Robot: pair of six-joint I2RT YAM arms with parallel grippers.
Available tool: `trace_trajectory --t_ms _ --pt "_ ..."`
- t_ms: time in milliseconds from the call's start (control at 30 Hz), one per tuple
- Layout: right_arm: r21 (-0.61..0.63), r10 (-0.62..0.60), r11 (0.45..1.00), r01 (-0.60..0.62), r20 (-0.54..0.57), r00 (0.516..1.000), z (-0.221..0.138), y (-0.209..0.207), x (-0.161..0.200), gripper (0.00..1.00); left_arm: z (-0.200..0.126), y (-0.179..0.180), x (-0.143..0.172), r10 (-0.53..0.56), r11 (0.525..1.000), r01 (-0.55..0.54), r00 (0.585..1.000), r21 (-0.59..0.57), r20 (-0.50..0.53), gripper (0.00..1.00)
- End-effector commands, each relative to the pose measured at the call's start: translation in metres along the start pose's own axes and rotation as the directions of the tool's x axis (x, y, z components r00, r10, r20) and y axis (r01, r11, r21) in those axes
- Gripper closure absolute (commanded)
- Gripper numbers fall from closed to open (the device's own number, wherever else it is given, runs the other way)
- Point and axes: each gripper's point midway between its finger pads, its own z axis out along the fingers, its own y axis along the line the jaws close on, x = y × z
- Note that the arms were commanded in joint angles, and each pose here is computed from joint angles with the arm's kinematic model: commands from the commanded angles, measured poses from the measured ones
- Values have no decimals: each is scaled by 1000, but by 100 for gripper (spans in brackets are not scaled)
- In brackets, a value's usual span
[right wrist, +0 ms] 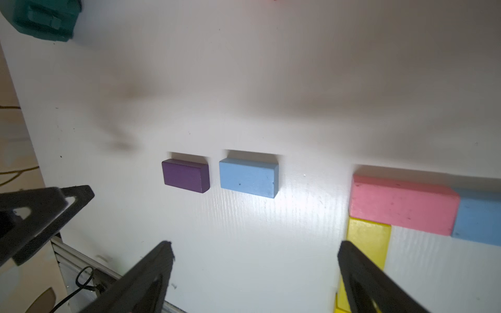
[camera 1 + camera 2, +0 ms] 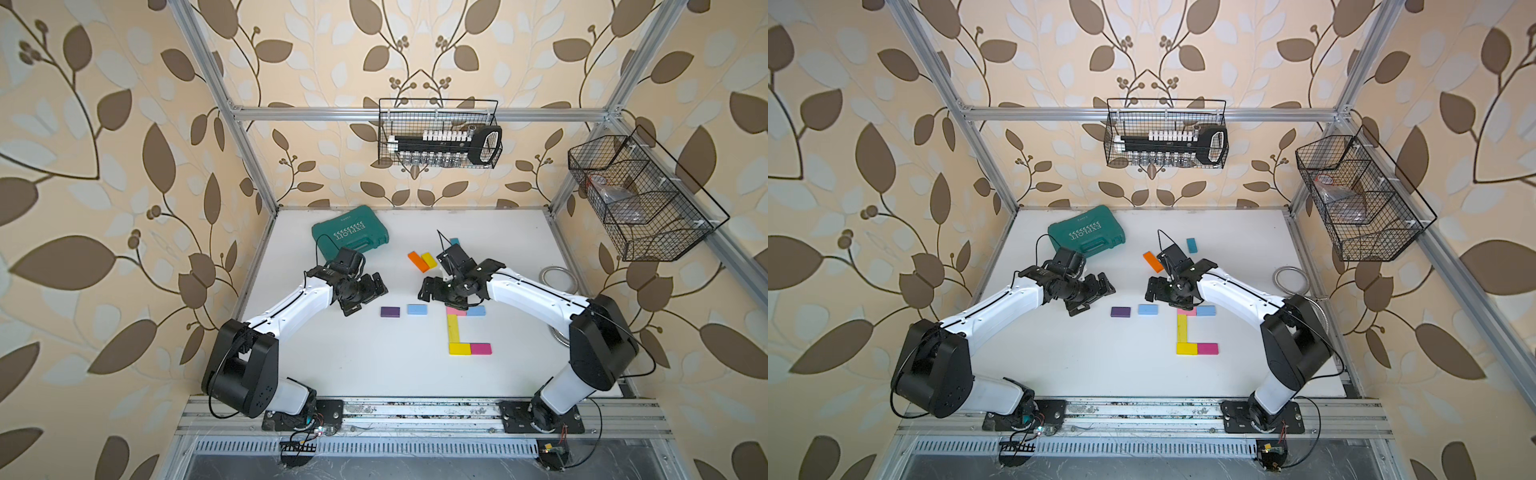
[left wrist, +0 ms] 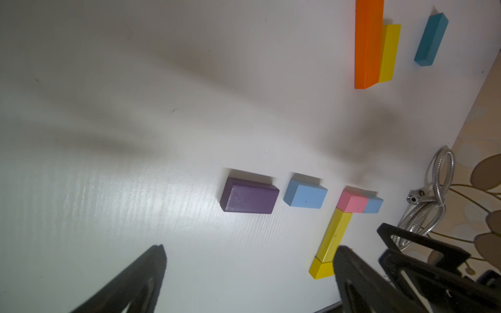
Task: Assemble the letter c with building blocks
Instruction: Assemble the building block at the center of the board.
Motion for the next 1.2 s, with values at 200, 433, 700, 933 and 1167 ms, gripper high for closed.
trace_trajectory --t_ms 200,433,700,933,1167 --pt "143 -31 989 37 -46 998 44 -1 5 9 13 -6 1 -157 985 158 987 76 -18 1" --pt "185 -33 982 44 -61 998 60 -10 10 9 28 2 -3 -170 982 171 985 77 -25 1" --pt "196 -71 977 86 -82 994 72 1 14 10 30 14 -11 -173 983 174 985 54 -24 1" --pt "218 -88 970 106 -94 992 80 4 14 14 29 19 -13 -185 981 186 983 49 -15 1" --pt "253 -104 959 126 -98 990 83 3 15 24 26 23 -18 -196 979 196 981 53 -5 1"
